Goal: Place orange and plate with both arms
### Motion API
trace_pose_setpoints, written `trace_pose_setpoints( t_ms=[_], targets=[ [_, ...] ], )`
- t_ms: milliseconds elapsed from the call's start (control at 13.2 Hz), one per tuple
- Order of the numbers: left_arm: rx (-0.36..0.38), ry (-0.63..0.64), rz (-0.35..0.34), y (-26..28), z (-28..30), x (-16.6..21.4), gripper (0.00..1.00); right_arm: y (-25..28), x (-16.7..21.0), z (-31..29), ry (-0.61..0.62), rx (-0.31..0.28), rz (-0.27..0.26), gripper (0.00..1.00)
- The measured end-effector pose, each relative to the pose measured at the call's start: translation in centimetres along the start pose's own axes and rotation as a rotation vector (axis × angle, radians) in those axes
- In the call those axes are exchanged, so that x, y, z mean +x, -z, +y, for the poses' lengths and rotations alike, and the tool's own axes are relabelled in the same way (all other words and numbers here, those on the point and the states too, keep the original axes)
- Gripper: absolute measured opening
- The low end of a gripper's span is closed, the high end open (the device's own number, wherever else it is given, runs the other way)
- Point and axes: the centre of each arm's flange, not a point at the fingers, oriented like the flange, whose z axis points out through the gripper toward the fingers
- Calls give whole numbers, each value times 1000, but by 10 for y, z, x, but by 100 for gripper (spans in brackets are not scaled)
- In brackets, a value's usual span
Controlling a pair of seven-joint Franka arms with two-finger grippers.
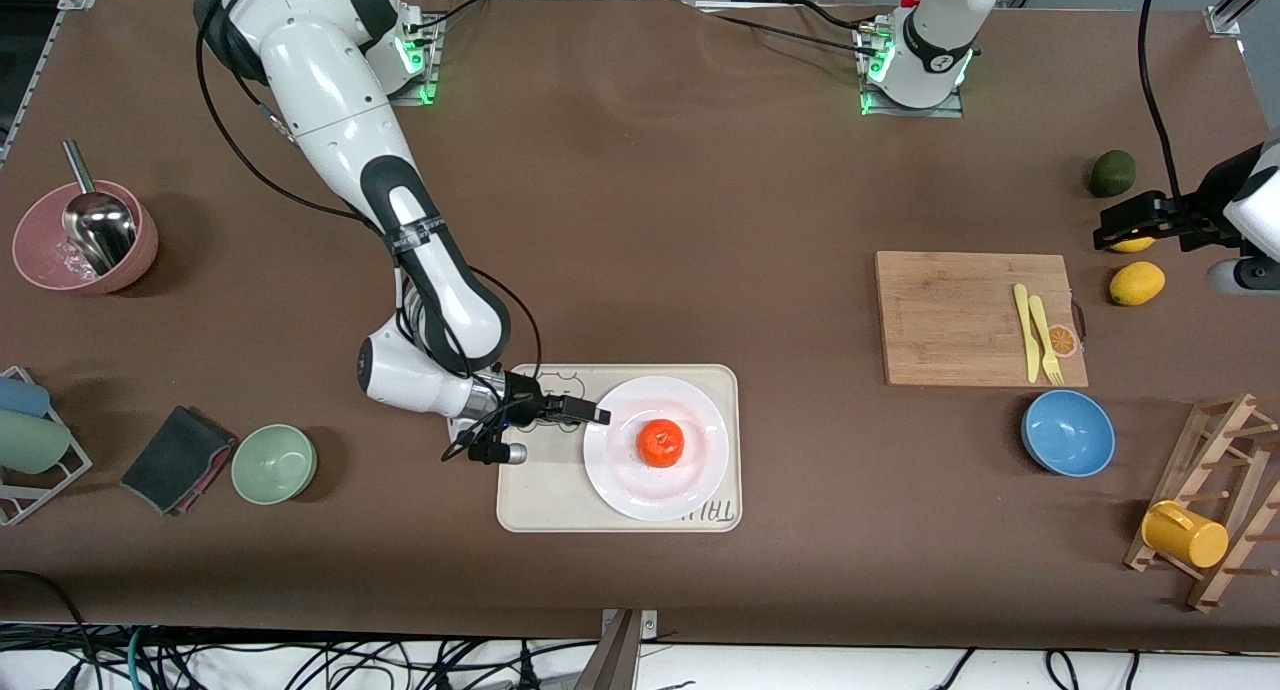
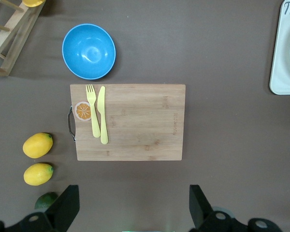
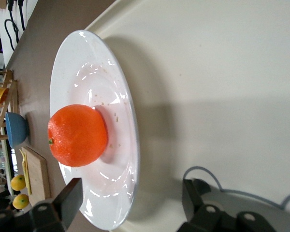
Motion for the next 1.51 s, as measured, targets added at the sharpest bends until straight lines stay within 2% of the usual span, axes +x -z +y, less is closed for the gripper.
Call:
trace_pose_setpoints(
  t_ms=[75,226,377,528,679,906,981,1132,1358,1509],
  targets=[
    [0,0,0,0,0,0,100,9,3,-6,43,-44,-4,100],
    [0,0,0,0,0,0,100,24,6,-23,113,-149,-15,100],
    [0,0,1,0,0,0,100,38,5,-47,218,-296,-31,100],
    [0,0,5,1,0,0,100,60,6,-64,338,-448,-69,100],
    [0,0,10,2,0,1,100,103,13,-68,393,-586,-121,100],
    [0,0,13,3,0,1,100,203,17,-80,380,-764,-205,100],
    [0,0,13,3,0,1,100,241,15,-87,357,-800,-217,100],
    [0,0,15,3,0,1,100,312,6,-103,305,-825,-221,100],
    [0,2,19,5,-1,0,100,421,-14,-97,182,-807,-240,100],
    [1,1,24,8,-1,0,100,477,-26,-84,120,-787,-222,100]
  ],
)
